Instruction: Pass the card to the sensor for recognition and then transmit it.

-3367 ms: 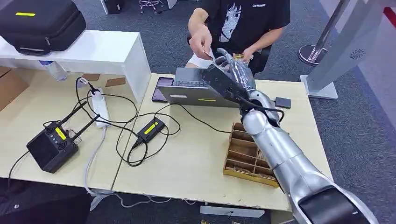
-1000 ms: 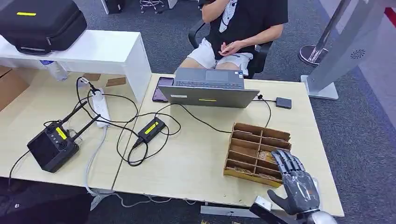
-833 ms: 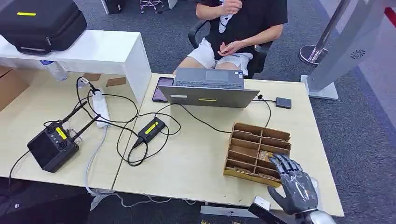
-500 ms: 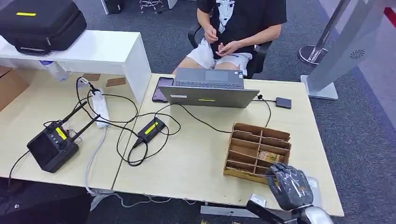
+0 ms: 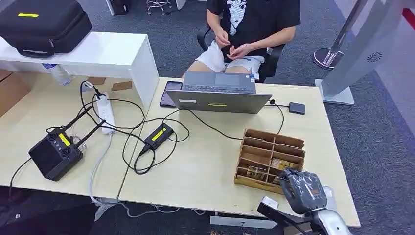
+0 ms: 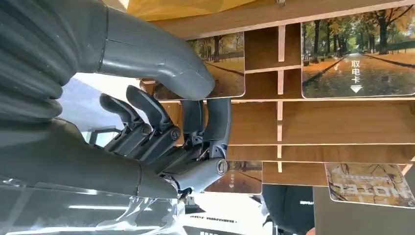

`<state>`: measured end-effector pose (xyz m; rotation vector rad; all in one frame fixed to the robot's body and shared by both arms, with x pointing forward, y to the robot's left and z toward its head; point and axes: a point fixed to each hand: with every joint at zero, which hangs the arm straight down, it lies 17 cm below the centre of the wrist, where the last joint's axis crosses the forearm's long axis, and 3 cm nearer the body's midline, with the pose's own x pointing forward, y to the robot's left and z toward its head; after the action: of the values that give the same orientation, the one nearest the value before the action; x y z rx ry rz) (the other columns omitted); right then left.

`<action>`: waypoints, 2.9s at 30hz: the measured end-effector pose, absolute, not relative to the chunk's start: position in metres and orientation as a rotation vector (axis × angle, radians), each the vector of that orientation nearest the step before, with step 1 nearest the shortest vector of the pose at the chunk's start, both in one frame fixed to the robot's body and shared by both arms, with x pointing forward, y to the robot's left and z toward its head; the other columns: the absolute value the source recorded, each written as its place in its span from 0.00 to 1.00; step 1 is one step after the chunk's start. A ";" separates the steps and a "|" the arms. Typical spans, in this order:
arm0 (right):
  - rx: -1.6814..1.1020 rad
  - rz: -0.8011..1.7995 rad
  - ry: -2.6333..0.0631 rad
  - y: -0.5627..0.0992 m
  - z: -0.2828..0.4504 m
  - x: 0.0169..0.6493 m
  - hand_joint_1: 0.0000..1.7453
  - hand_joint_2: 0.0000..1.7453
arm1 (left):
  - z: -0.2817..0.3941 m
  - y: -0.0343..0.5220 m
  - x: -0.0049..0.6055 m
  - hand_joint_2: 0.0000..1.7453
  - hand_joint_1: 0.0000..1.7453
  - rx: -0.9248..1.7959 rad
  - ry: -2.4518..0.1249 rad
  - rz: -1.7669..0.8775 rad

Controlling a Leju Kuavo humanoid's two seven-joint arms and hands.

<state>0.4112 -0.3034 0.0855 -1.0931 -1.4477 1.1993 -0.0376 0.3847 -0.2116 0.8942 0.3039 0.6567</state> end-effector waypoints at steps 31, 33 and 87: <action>-1.153 0.490 -2.249 -0.216 0.355 0.445 1.00 1.00 | -0.209 0.395 -0.023 0.00 0.00 0.929 0.235 0.562; -1.119 0.520 -2.232 -0.204 0.373 0.481 1.00 1.00 | -0.209 0.397 -0.020 0.00 0.00 0.936 0.218 0.540; -0.151 0.335 -1.870 -0.198 0.323 0.641 0.00 1.00 | -0.210 0.397 -0.014 0.00 0.00 0.936 0.195 0.497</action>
<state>0.6410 -0.1978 0.3230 -0.1505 -1.8700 0.3348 -0.0137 0.3974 -0.2098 0.9361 0.1947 0.4971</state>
